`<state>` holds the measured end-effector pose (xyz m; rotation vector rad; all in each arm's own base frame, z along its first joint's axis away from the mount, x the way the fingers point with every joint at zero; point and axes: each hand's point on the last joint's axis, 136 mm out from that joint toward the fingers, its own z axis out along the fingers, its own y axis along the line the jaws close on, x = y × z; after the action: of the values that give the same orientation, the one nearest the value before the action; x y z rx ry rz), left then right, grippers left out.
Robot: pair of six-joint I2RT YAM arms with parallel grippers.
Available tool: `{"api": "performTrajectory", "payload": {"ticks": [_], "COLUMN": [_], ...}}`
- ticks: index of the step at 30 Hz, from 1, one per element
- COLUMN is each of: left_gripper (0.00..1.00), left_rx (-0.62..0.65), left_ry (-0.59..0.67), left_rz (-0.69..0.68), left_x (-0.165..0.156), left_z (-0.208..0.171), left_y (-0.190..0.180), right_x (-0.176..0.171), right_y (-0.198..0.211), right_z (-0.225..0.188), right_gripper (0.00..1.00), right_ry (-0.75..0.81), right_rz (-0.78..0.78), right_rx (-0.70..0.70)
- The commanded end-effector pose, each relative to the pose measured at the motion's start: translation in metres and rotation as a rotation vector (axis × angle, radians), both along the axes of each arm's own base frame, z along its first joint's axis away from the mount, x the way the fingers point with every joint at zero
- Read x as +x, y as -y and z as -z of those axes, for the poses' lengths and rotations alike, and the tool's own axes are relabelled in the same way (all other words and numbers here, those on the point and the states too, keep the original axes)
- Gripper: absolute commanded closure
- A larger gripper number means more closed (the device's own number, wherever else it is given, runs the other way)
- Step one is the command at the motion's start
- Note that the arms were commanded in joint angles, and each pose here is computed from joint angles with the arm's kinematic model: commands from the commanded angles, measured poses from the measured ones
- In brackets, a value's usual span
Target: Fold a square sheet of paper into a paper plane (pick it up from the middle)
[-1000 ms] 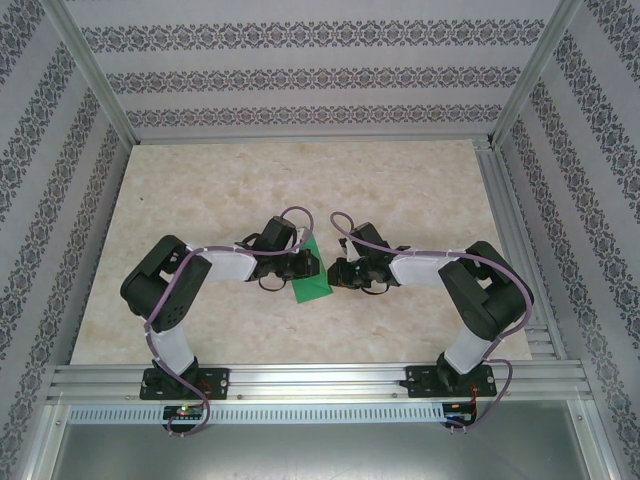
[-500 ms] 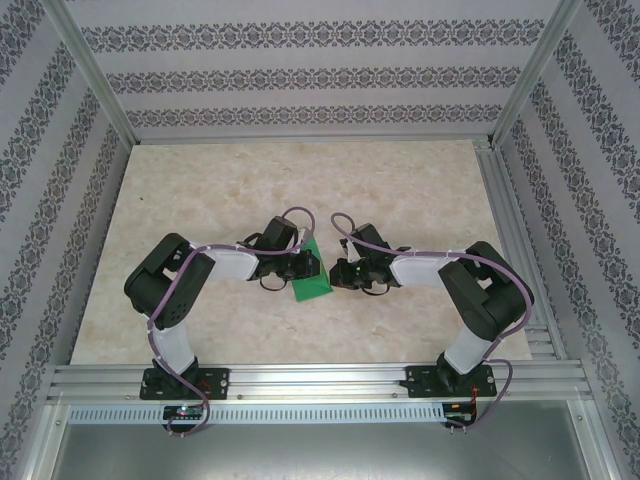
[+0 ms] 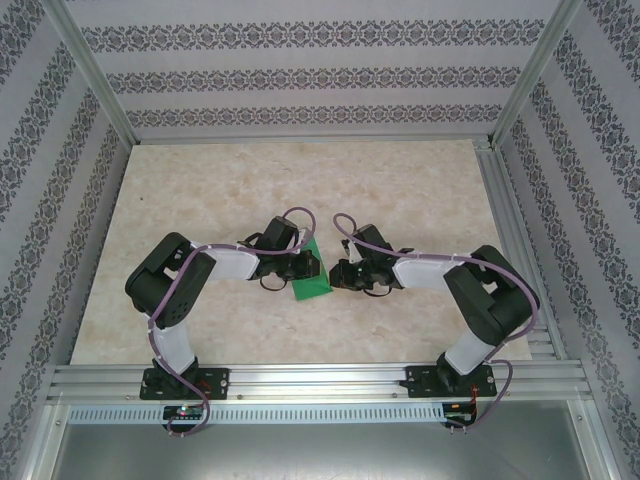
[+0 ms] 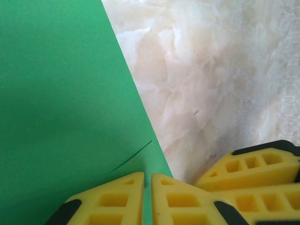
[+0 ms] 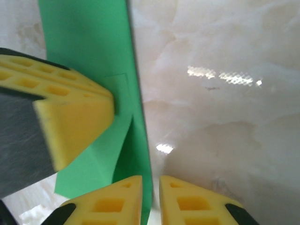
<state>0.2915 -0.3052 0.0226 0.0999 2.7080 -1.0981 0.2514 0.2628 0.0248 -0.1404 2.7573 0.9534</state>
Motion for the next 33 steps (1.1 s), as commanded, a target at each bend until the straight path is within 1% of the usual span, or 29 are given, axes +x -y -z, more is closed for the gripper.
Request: {"api": "performTrajectory", "payload": {"ticks": [1,6,14,17,24,28,33], "left_gripper": [0.87,0.87,0.87,0.87,0.87,0.87,0.87], "left_rx": [0.026,0.026,0.024,0.024,0.02,0.018,0.014], "left_ry": [0.006,0.003,0.002,0.004,0.01,0.017,0.022], "left_rz": [0.025,0.024,0.024,0.024,0.026,0.029,0.033], "left_x": [-0.002,-0.002,-0.002,-0.001,0.0,0.0,0.001], "left_z": [0.004,0.005,0.004,0.004,0.0,-0.003,-0.005], "left_y": [0.002,0.002,0.003,0.003,0.004,0.004,0.006], "right_x": [0.003,0.0,-0.007,-0.009,-0.005,-0.001,-0.002], "right_y": [-0.003,-0.014,-0.029,-0.033,-0.03,-0.027,-0.026], "right_z": [-0.027,-0.035,-0.021,-0.018,-0.007,-0.005,-0.003], "right_gripper": [0.78,0.74,0.71,0.71,0.76,0.78,0.79], "right_ry": [0.061,0.066,0.016,0.006,-0.009,-0.016,-0.04], "right_rz": [-0.005,-0.058,-0.114,-0.13,-0.112,-0.089,-0.074], "right_rx": [0.042,0.08,0.097,0.101,0.082,0.105,0.144]}}
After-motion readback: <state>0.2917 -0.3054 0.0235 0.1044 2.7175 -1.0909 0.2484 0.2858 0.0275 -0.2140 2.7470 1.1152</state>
